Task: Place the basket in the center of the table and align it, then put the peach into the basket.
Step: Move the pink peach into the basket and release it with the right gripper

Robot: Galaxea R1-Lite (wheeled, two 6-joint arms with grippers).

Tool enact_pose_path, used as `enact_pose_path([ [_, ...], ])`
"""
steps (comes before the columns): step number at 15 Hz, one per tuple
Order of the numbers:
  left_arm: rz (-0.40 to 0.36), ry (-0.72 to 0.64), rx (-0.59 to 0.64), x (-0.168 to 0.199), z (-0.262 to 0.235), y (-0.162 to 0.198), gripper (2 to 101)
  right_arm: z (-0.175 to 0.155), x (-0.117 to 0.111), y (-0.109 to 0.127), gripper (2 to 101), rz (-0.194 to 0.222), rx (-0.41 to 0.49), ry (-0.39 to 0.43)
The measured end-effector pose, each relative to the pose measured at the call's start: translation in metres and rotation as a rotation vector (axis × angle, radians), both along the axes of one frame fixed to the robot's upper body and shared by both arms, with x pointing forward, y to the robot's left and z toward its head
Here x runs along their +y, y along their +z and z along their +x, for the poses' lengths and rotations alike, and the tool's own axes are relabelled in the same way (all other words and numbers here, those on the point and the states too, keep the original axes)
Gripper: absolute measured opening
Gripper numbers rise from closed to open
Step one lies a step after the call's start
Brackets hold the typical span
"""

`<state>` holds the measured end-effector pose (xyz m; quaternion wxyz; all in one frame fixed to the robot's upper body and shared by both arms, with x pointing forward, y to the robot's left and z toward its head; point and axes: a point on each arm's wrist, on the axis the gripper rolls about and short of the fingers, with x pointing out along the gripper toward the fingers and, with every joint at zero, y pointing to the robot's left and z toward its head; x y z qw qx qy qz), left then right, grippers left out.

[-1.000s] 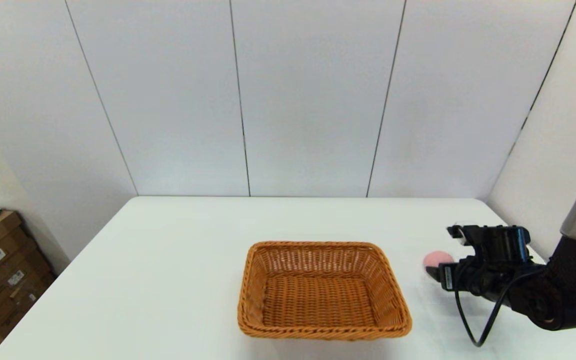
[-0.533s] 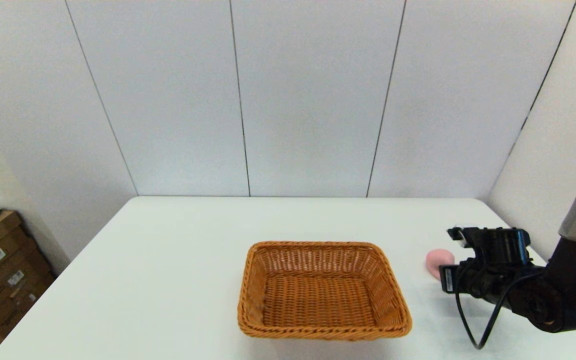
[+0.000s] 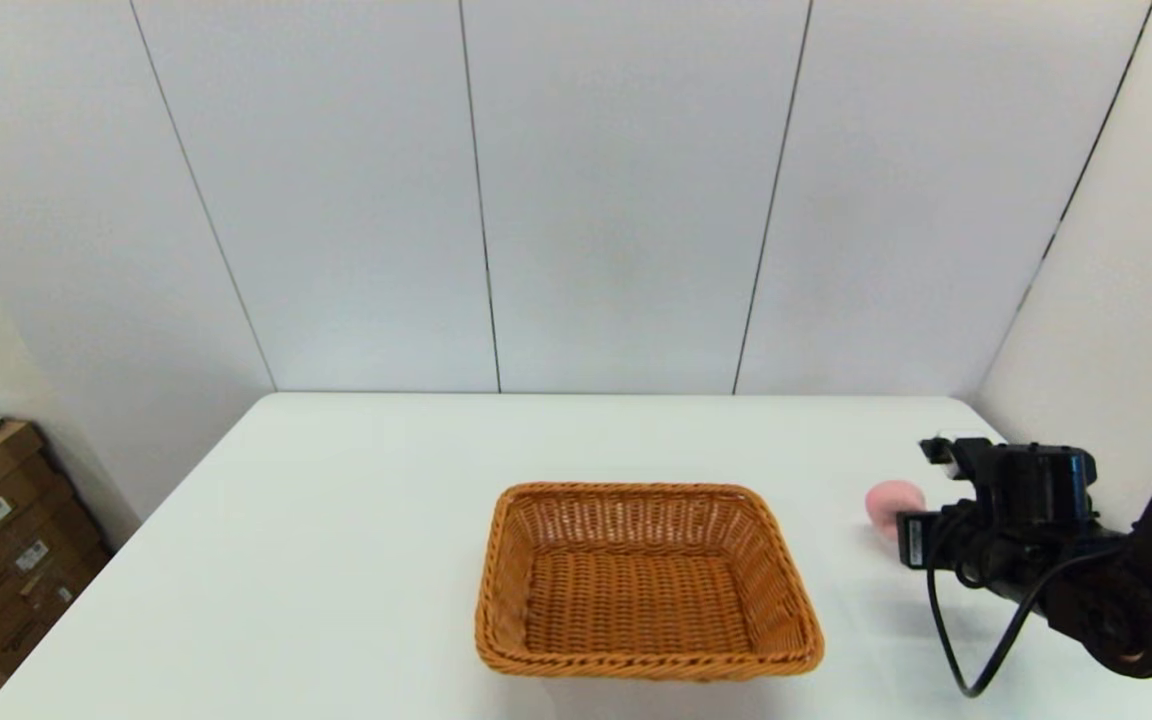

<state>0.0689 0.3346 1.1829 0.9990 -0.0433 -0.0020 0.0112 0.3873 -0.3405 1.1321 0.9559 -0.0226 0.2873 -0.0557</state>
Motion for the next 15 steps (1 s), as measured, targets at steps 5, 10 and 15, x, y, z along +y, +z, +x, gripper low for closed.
enact_pose_path([
  [5,0.000,0.000,0.000,0.000,0.000,0.000,97.8,-0.022,0.007,0.065,3.6,-0.002,-0.149,0.018],
  [10,0.000,0.000,0.000,0.000,0.000,0.000,97.8,-0.075,0.079,0.105,3.6,0.022,-0.114,0.333],
  [15,0.000,0.000,0.000,0.000,0.000,0.000,97.8,-0.117,0.133,0.100,3.6,0.041,0.034,0.601],
])
